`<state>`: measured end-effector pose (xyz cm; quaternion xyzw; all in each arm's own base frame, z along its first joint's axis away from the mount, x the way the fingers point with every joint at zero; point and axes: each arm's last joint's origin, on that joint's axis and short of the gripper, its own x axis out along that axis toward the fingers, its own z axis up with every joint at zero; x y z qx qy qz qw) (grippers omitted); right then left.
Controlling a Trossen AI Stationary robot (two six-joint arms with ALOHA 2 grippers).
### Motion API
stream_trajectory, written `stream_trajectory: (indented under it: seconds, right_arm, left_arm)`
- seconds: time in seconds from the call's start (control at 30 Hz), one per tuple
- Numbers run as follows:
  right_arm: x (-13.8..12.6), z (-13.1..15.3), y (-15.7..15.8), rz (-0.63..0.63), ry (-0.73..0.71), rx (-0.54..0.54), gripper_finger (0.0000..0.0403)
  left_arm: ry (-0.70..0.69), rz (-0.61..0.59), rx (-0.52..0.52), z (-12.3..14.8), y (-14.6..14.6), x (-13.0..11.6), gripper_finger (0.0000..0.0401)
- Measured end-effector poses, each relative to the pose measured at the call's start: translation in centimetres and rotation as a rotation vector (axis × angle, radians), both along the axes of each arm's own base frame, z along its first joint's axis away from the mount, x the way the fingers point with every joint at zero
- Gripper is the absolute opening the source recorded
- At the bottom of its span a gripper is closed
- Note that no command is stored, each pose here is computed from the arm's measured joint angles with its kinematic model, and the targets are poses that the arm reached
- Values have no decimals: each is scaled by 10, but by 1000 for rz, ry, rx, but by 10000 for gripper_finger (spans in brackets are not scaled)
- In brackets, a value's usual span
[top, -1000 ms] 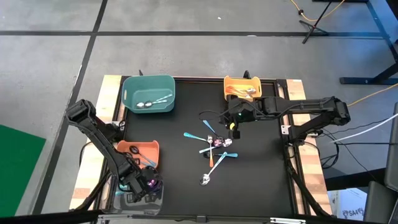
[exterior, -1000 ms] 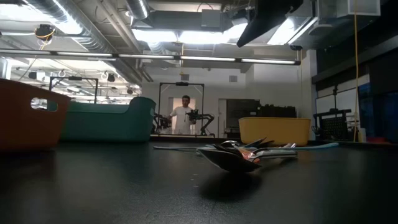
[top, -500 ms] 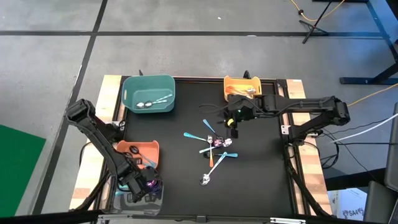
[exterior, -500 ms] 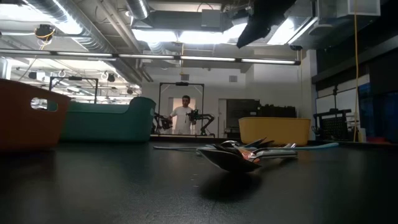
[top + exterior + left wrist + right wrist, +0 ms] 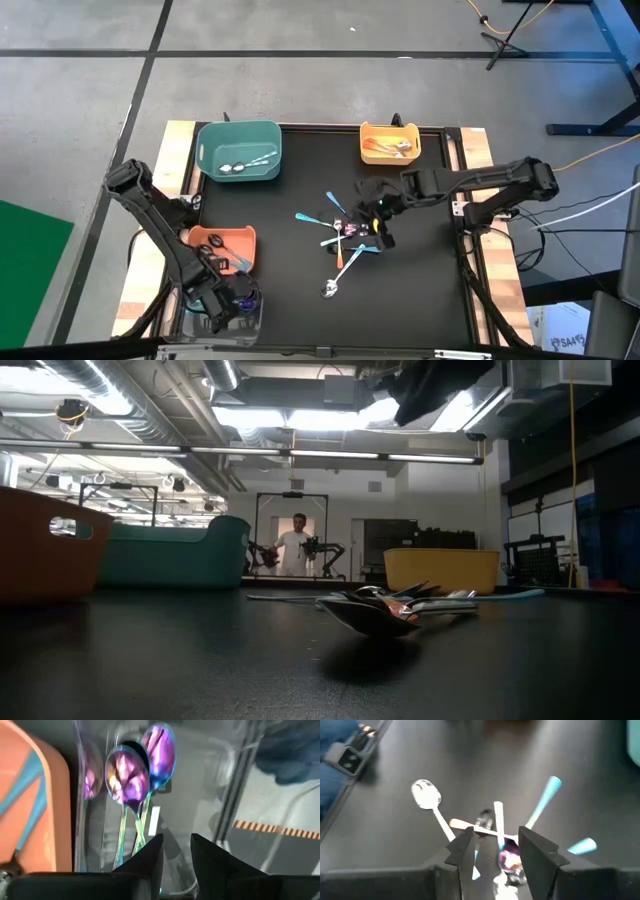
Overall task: Sort silverware by color (type)
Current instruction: Put the blue spoon into the blue bin
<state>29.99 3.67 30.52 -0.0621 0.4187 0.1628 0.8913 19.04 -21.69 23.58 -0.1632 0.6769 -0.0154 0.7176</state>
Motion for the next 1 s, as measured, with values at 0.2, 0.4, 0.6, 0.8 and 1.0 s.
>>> stream_trajectory:
  seconds: [0.2,0.4,0.6,0.8,1.0]
  right_arm:
    - [-1,0,22,54,-10,2,138]
    - [-4,0,37,57,-12,-23,138]
    - [-7,0,48,86,-15,-34,138]
    - [-9,-1,53,76,-6,-12,138]
    - [-1,-13,55,58,44,-13,138]
  left_arm:
    - [-74,7,5,24,-5,4,92]
    - [-201,55,28,43,-5,14,92]
    - [-307,101,74,55,1,25,92]
    - [-380,67,142,58,11,37,92]
    - [-419,80,209,58,23,47,92]
